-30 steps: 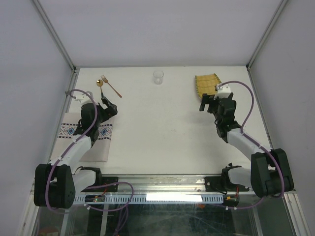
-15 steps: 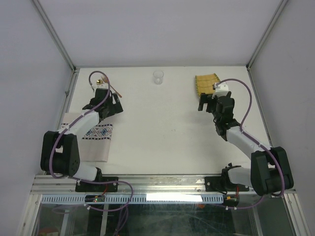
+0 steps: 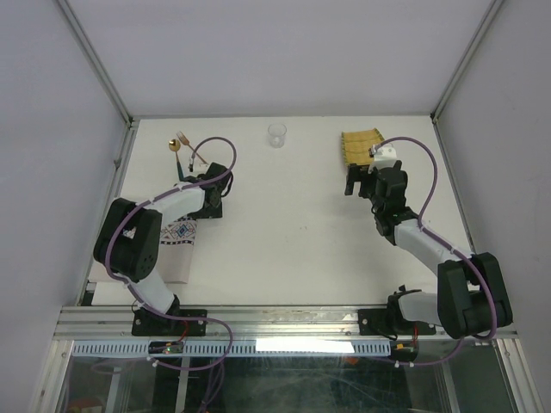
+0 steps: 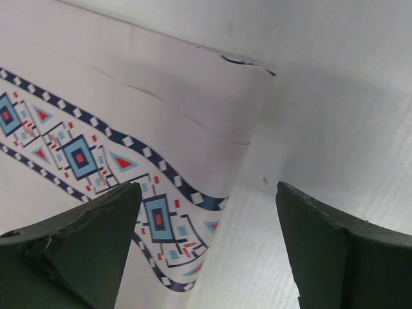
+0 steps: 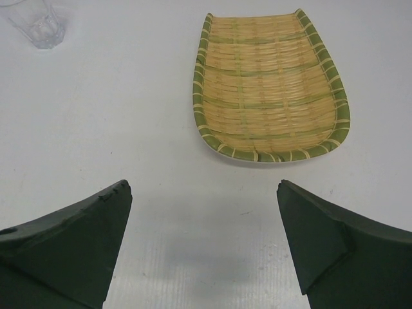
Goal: Set the dinner table for one person
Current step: Move the napkin to the center of the board.
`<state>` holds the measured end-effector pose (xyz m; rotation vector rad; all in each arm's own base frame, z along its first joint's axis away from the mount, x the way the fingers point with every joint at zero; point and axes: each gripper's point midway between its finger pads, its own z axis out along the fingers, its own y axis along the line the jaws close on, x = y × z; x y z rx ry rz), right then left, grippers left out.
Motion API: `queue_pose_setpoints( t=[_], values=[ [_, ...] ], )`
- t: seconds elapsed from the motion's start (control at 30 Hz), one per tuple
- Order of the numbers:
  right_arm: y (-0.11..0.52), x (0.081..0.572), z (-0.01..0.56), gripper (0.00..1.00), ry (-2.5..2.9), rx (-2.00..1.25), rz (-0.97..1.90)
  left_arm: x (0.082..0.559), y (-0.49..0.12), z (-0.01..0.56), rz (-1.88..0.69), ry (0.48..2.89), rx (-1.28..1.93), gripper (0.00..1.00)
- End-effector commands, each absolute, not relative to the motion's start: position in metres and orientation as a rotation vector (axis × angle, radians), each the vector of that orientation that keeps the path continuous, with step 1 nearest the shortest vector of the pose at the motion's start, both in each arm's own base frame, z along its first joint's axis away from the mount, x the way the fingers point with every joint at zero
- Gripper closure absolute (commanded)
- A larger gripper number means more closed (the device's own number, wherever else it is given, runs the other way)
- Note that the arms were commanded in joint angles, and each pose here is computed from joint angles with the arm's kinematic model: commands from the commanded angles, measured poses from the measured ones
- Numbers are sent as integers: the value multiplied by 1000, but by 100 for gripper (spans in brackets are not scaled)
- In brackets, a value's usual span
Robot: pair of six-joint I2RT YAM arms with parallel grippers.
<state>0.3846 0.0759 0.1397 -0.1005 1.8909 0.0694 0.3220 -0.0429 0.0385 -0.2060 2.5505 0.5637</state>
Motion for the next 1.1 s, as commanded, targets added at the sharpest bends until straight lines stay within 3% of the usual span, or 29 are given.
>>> queue_pose_setpoints(
  t=[0.0,0.8,1.07],
  values=[
    [81,390,166,0,1814,-109,86,322,-22,70,673,2430,-290,11],
    [80,387,166,0,1830,-114,84,320,-19,39,787,2508,-237,14],
    [81,387,163,0,1840,-116,83,320,-20,34,792,2526,-221,43]
  ],
)
